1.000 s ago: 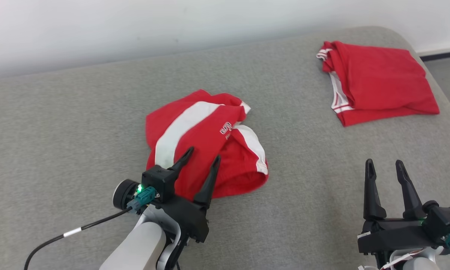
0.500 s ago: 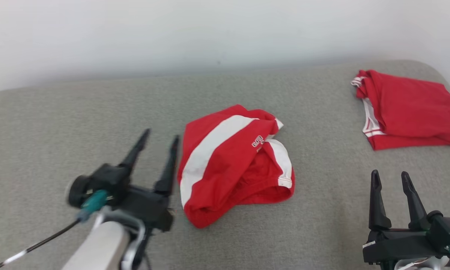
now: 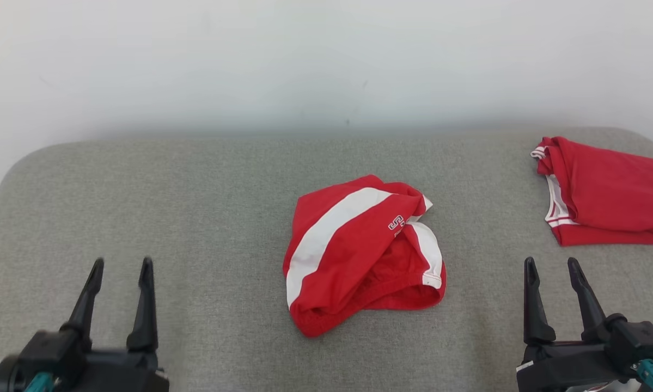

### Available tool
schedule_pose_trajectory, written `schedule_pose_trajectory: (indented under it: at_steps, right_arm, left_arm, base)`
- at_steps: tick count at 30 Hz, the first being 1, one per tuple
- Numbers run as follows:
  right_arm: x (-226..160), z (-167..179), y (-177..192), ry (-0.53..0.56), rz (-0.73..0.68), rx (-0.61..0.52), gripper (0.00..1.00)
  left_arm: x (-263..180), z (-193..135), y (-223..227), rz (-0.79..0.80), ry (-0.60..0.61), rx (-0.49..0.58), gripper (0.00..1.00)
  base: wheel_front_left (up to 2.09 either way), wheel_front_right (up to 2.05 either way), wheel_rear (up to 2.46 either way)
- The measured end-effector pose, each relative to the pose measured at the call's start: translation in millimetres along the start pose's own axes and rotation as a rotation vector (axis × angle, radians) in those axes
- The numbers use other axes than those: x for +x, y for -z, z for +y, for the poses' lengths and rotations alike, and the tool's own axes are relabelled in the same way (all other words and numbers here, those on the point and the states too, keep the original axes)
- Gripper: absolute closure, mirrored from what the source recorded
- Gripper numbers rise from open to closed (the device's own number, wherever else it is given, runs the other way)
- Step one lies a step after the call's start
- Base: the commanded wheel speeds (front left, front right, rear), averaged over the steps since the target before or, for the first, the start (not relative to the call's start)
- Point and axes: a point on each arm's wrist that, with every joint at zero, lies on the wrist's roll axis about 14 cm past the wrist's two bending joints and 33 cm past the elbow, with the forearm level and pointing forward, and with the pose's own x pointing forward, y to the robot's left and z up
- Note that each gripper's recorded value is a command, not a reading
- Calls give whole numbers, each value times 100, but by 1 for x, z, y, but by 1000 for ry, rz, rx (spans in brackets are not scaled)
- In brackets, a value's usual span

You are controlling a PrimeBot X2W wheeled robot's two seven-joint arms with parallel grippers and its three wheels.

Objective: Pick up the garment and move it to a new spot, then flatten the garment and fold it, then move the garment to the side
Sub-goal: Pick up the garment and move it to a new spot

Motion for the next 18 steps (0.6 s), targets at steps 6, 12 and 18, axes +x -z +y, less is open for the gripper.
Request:
schedule_pose_trajectory:
  at_steps: [6,12,18]
  right_arm:
    - [-5,10,-2,-31,1,-1,0]
    - [-11,18,-1,-55,8,0,0]
    - [-18,18,7,-68,39,-12,0]
  left_arm:
    - [-36,20,8,17,-107,-35,0]
    - [-53,20,18,39,-134,-68,0]
    - [-61,15,28,66,-109,-76,0]
  base:
    - [0,0,0]
    - [0,0,0]
    - [0,0,0]
